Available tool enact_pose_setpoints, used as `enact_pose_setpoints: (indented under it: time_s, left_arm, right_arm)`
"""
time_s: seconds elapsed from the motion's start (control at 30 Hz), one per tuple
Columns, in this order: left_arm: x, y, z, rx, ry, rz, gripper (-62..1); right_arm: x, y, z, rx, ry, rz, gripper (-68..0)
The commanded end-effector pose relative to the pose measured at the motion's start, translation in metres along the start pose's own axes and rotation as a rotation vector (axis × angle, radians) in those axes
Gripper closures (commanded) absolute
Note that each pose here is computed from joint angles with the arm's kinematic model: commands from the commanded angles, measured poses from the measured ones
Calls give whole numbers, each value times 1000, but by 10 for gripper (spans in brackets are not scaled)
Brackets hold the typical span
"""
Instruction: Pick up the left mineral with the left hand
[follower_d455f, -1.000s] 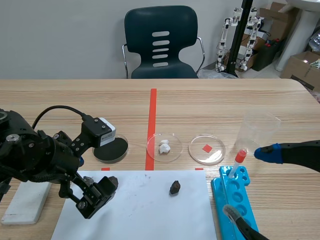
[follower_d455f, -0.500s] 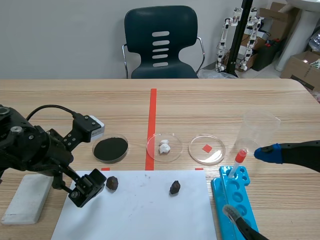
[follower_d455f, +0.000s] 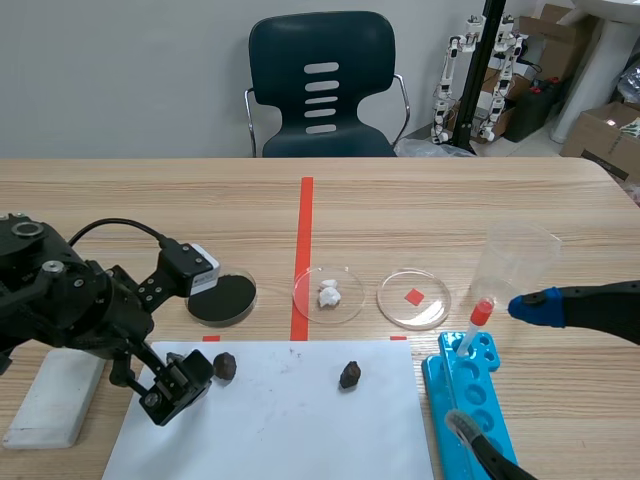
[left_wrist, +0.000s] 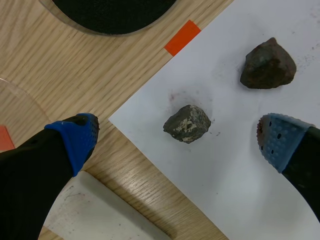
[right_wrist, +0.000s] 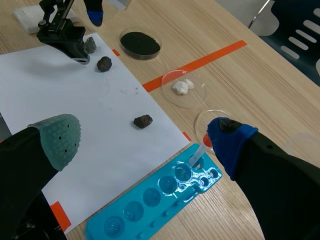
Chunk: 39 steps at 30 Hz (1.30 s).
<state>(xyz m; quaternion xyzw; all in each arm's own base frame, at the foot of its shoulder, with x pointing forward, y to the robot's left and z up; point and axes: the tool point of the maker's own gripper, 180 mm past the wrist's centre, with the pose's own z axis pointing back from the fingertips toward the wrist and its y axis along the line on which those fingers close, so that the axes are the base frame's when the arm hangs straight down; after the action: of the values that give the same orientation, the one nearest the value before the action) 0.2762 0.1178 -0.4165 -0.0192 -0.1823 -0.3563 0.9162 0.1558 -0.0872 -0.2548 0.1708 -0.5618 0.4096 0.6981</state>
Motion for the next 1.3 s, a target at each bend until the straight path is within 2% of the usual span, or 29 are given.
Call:
enact_pose_setpoints:
  time_s: [0.0, 0.6, 0.8, 1.27]
  left_arm:
    - [10, -2, 2, -5, -30, -8, -623]
    - [9, -13, -2, -17, -19, -48, -623]
    - [3, -5, -8, 2, 7, -25, -623]
    - [1, -2, -9, 10, 13, -14, -623]
  right_arm:
    - [5, -1, 0, -4, -19, -7, -529]
    - [5, -1, 0, -4, -19, -7, -529]
    - [5, -1, 0, -4, -19, -7, -529]
    - [5, -1, 0, -4, -19, -7, -529]
